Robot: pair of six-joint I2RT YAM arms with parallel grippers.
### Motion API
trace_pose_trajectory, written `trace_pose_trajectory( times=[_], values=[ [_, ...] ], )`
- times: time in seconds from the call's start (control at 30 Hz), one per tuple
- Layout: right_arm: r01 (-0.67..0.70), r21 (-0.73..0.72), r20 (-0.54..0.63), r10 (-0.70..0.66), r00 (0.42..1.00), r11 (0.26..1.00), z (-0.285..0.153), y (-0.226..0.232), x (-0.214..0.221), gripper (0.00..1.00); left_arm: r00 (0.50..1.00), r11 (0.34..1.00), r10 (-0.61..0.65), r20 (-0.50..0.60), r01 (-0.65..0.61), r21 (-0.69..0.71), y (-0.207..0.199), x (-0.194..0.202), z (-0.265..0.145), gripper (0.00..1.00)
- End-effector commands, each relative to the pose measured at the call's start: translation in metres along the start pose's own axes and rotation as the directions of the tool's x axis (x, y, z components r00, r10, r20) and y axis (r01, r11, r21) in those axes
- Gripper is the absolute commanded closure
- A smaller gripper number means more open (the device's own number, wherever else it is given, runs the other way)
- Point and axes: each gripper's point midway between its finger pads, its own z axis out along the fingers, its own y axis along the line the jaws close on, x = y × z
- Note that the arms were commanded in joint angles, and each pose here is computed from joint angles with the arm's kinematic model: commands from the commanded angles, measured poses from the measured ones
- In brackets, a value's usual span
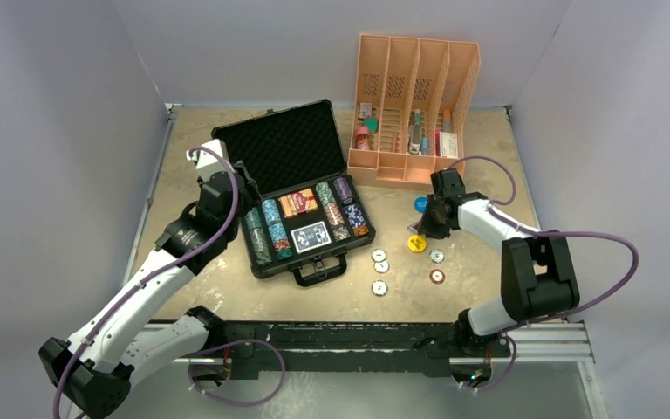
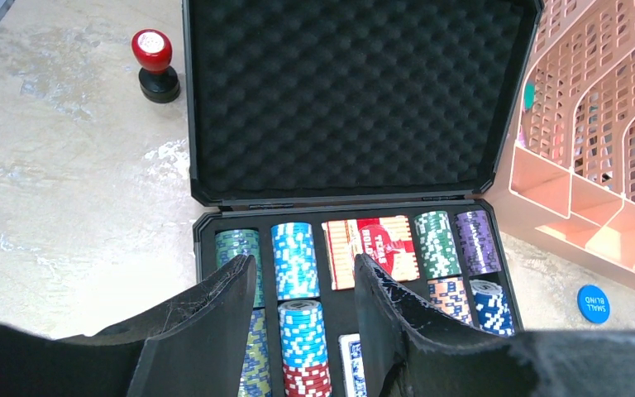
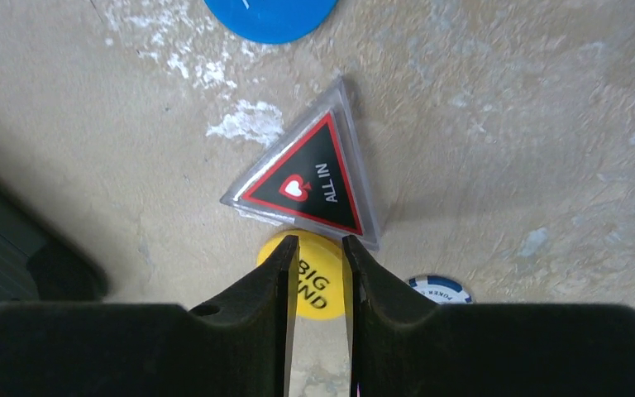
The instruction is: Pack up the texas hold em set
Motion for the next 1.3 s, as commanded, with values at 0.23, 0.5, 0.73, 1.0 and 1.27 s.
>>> trace_pose_trajectory(
  times=[0.23, 0.5, 0.73, 1.0, 1.27],
  values=[
    [0.038, 0.023, 0.064, -0.039, 0.997, 0.999, -0.018, 0.001, -0.016, 0.5, 0.999, 0.999, -0.029, 0.035, 0.029, 0.017, -0.003, -0.009, 0.0, 0.53],
    [0.077, 0.039, 0.142, -0.082, 0.986, 0.996, -0.017, 0.005, -0.041, 0.14, 0.999, 1.0, -0.028, 0.035, 0.028, 0.015, -0.003, -0.009, 0.0, 0.53],
    [0.163, 0.028, 0.092, -0.165, 0.982, 0.986, 0.002, 0.02, -0.03, 0.11, 0.999, 1.0, -0.024, 0.033, 0.024, 0.008, -0.002, -0.009, 0.001, 0.53],
    [0.159, 0.132, 0.065, -0.169, 0.984, 0.978, 0.013, 0.015, -0.022, 0.17, 0.999, 1.0, -0.025, 0.03, 0.024, 0.01, -0.003, -0.008, 0.002, 0.52],
    [0.13, 0.168, 0.062, -0.142, 0.988, 0.977, 0.023, 0.01, -0.021, 0.37, 0.999, 1.0, -0.026, 0.033, 0.025, 0.01, -0.002, -0.009, 0.001, 0.52]
  ],
)
